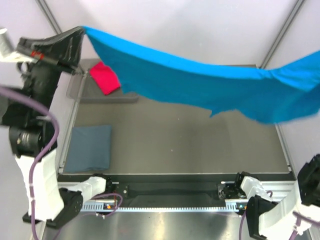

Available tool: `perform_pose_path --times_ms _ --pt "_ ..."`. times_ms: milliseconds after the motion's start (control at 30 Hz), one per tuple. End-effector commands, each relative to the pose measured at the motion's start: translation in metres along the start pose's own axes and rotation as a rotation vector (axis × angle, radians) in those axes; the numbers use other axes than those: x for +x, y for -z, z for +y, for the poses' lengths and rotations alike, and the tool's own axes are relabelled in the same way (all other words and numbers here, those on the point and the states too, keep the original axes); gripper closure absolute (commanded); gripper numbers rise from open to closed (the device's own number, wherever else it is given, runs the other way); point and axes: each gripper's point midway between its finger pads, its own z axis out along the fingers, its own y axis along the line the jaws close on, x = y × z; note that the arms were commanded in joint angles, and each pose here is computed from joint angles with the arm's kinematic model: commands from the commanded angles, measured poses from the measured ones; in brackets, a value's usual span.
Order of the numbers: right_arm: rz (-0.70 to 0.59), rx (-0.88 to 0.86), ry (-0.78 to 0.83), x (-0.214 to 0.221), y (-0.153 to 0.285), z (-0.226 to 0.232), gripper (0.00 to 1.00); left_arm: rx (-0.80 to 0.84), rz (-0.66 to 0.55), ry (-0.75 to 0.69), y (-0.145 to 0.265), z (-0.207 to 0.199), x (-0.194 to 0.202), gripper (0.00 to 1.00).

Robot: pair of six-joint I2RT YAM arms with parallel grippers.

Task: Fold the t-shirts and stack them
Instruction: Flatten the tshirt out

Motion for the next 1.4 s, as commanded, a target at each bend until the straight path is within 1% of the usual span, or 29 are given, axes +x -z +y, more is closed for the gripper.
perform_pose_path --times_ms 0,67,167,233,267,300,333,367,400,433,467,500,533,567,600,667,700,733,767,800,867,900,967,1000,1067,1100,1133,1167,1367 --pt "-0.011 0.039 0.027 -0.001 -0.001 -0.01 1.0 -0.033 -0.063 -0.055 0.009 0.002 -0.016 1.0" --pt "0.001 0.062 0.028 0.007 -0.003 -0.018 1.0 -0.053 -0.05 -0.064 0.006 0.009 -0.009 1.0" --pt "0.02 0.073 -0.003 0.027 -0.009 -0.027 1.0 -0.097 -0.001 -0.058 -0.01 0.031 0.016 1.0" --pt "0.058 0.088 -0.025 0.059 -0.015 -0.042 1.0 -0.137 0.04 -0.046 -0.025 0.054 0.045 1.0" --pt "0.117 0.114 -0.042 0.092 -0.017 -0.058 1.0 -0.149 0.052 -0.044 -0.031 0.062 0.055 1.0" --pt "0.125 0.119 -0.05 0.104 -0.019 -0.064 1.0 -0.173 0.104 -0.033 -0.039 0.079 0.085 1.0" --pt "0.15 0.133 -0.054 0.119 -0.02 -0.073 1.0 -0.186 0.111 -0.033 -0.045 0.089 0.097 1.0" --pt "0.214 0.156 -0.057 0.154 -0.017 -0.089 1.0 -0.198 0.138 -0.028 -0.05 0.099 0.114 1.0" --pt "0.251 0.17 -0.065 0.178 -0.016 -0.1 1.0 -0.219 0.209 -0.017 -0.057 0.119 0.154 1.0" --pt "0.249 0.161 -0.069 0.189 -0.017 -0.105 1.0 -0.214 0.228 -0.015 -0.063 0.127 0.171 1.0" --pt "0.28 0.17 -0.066 0.208 -0.014 -0.114 1.0 -0.212 0.256 -0.012 -0.067 0.136 0.19 1.0" --pt "0.356 0.214 -0.06 0.251 -0.004 -0.137 1.0 -0.22 0.296 -0.004 -0.069 0.149 0.219 1.0" --pt "0.371 0.22 -0.05 0.266 -0.001 -0.146 1.0 -0.241 0.371 0.015 -0.072 0.17 0.263 1.0" --pt "0.46 0.233 -0.041 0.309 0.014 -0.164 1.0 -0.208 0.344 0.014 -0.083 0.173 0.273 1.0" --pt "0.486 0.244 -0.032 0.327 0.02 -0.174 1.0 -0.224 0.417 0.041 -0.084 0.195 0.325 1.0" --pt "0.553 0.264 0.003 0.368 0.041 -0.198 1.0 -0.203 0.446 0.072 -0.092 0.209 0.364 1.0" --pt "0.599 0.286 0.019 0.394 0.052 -0.213 1.0 -0.208 0.503 0.106 -0.09 0.228 0.414 1.0" --pt "0.634 0.294 0.048 0.41 0.062 -0.224 1.0 -0.202 0.519 0.131 -0.092 0.234 0.435 1.0" --pt "0.69 0.323 0.064 0.441 0.08 -0.242 1.0 -0.189 0.507 0.157 -0.105 0.238 0.443 1.0" --pt "0.719 0.334 0.08 0.457 0.089 -0.252 1.0 -0.186 0.564 0.195 -0.098 0.254 0.495 1.0" --pt "0.786 0.351 0.098 0.488 0.111 -0.269 1.0 -0.184 0.578 0.213 -0.102 0.264 0.536 1.0" --pt "0.812 0.359 0.095 0.509 0.121 -0.28 1.0 -0.193 0.59 0.22 -0.104 0.278 0.572 1.0" --pt "0.874 0.367 0.093 0.539 0.137 -0.294 1.0 -0.182 0.597 0.265 -0.111 0.283 0.598 1.0" --pt "0.89 0.37 0.097 0.547 0.14 -0.297 1.0 -0.177 0.579 0.268 -0.118 0.289 0.614 1.0" --pt "0.901 0.38 0.106 0.558 0.141 -0.305 1.0 -0.182 0.545 0.276 -0.124 0.294 0.623 1.0" --pt "0.926 0.387 0.106 0.57 0.148 -0.311 1.0 -0.194 0.534 0.282 -0.122 0.3 0.635 1.0" --pt "0.93 0.388 0.1 0.576 0.149 -0.313 1.0 -0.202 0.502 0.28 -0.125 0.303 0.634 1.0" --pt "0.945 0.386 0.089 0.586 0.151 -0.316 1.0 -0.212 0.498 0.29 -0.123 0.306 0.639 1.0" --pt "0.972 0.406 0.035 0.601 0.154 -0.313 1.0 -0.257 0.554 0.3 -0.102 0.315 0.665 1.0"
